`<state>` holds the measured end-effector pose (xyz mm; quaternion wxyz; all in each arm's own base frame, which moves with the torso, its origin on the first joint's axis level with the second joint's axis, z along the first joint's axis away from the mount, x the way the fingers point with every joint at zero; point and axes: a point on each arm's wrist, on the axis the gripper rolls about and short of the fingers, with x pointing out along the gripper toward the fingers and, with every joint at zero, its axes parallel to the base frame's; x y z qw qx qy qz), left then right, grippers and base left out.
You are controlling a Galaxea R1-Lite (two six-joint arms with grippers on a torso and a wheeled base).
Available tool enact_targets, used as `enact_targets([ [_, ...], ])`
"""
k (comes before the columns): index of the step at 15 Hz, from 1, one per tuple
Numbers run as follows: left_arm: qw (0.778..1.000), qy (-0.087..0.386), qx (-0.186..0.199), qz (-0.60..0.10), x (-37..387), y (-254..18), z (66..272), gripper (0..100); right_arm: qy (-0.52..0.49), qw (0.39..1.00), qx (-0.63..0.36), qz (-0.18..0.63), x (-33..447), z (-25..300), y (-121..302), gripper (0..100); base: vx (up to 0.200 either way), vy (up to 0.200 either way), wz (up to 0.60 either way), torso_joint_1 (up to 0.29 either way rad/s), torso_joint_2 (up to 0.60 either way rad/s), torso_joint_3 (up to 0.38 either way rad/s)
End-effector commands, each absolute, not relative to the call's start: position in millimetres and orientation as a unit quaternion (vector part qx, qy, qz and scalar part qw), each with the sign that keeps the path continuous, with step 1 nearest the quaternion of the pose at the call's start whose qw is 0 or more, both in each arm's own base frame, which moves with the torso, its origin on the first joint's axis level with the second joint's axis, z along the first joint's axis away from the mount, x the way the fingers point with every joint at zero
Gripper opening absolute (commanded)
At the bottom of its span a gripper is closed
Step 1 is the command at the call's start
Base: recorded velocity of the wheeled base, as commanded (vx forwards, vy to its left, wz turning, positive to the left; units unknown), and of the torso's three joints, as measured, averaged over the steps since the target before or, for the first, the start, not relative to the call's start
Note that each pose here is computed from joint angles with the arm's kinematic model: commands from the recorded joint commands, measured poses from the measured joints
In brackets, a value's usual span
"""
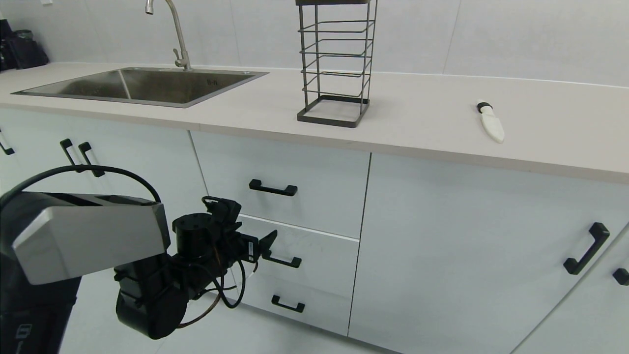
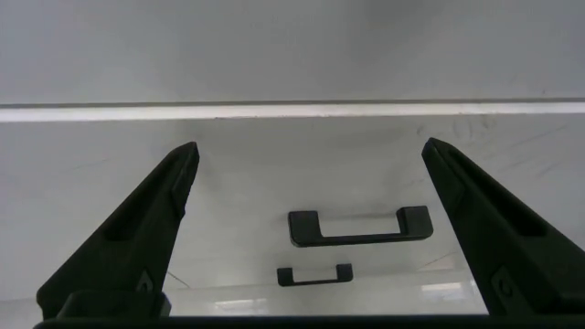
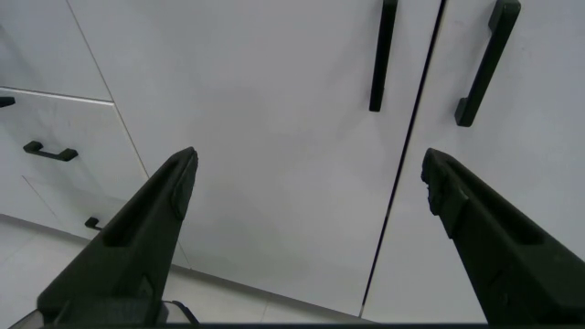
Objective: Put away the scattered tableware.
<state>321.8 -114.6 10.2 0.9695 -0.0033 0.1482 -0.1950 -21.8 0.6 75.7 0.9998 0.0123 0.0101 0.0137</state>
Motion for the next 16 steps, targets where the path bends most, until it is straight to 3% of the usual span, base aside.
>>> enact_targets([
  [1,0.968,0.15,-0.005,-0.202,300,-107,27,100,0.011,1.0,0.012,0.014,-22,76,1,100,0.0,0.0,0.0,0.0,0.0,0.0],
  [9,0.978,0.047,-0.018,-0.201,184,-64,119,100,0.011,1.0,0.012,0.014,-22,76,1,100,0.0,0.0,0.0,0.0,0.0,0.0],
  [11,0.979,0.027,-0.024,-0.2,159,-55,128,100,0.011,1.0,0.012,0.014,-22,76,1,100,0.0,0.0,0.0,0.0,0.0,0.0],
  [16,0.985,-0.096,-0.027,-0.142,97,-22,167,100,0.011,1.0,0.012,0.014,-22,76,1,100,0.0,0.0,0.0,0.0,0.0,0.0],
])
